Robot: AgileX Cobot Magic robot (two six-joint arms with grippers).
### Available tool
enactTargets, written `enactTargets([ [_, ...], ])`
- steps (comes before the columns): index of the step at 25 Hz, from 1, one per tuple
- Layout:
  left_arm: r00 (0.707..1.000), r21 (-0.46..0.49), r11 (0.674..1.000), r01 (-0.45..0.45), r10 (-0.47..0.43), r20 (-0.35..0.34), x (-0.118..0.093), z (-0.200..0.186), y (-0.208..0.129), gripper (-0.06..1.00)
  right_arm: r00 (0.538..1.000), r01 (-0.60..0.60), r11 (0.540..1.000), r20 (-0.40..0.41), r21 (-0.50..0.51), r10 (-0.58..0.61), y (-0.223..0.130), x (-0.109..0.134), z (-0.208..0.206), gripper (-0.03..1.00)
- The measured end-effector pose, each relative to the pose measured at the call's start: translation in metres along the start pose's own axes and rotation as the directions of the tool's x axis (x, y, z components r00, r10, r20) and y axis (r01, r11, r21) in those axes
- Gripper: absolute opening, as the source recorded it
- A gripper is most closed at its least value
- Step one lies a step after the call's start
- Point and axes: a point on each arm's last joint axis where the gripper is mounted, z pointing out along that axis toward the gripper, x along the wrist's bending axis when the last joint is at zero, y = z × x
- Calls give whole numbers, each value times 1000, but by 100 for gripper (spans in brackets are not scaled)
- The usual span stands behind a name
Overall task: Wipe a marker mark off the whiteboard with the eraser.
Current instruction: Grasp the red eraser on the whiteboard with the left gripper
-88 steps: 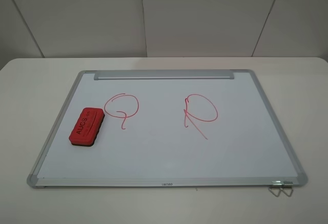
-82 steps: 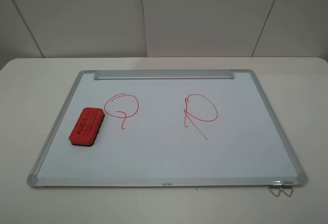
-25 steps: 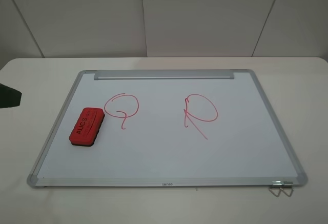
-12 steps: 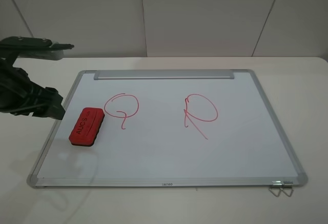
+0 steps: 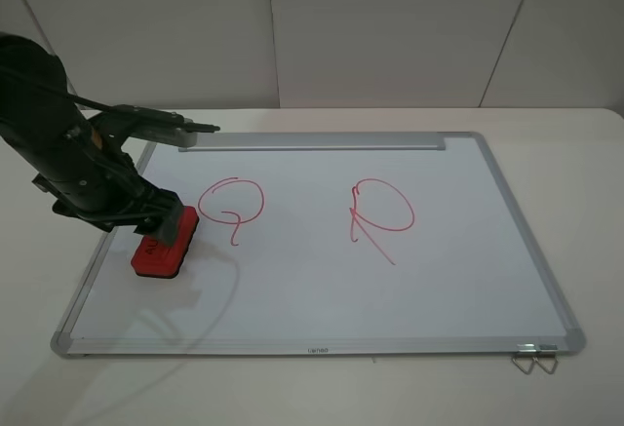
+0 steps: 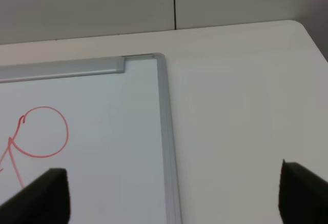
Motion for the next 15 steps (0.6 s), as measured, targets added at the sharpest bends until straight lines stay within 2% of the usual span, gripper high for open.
enactTargets([
  [7,996,-8,997,81,-81,-37,2,5,17,77,1000,0,1000,0,0,0,0,0,0,72],
  [15,996,-19,997,76,-77,-45,0,4,19,77,1000,0,1000,0,0,0,0,0,0,72],
])
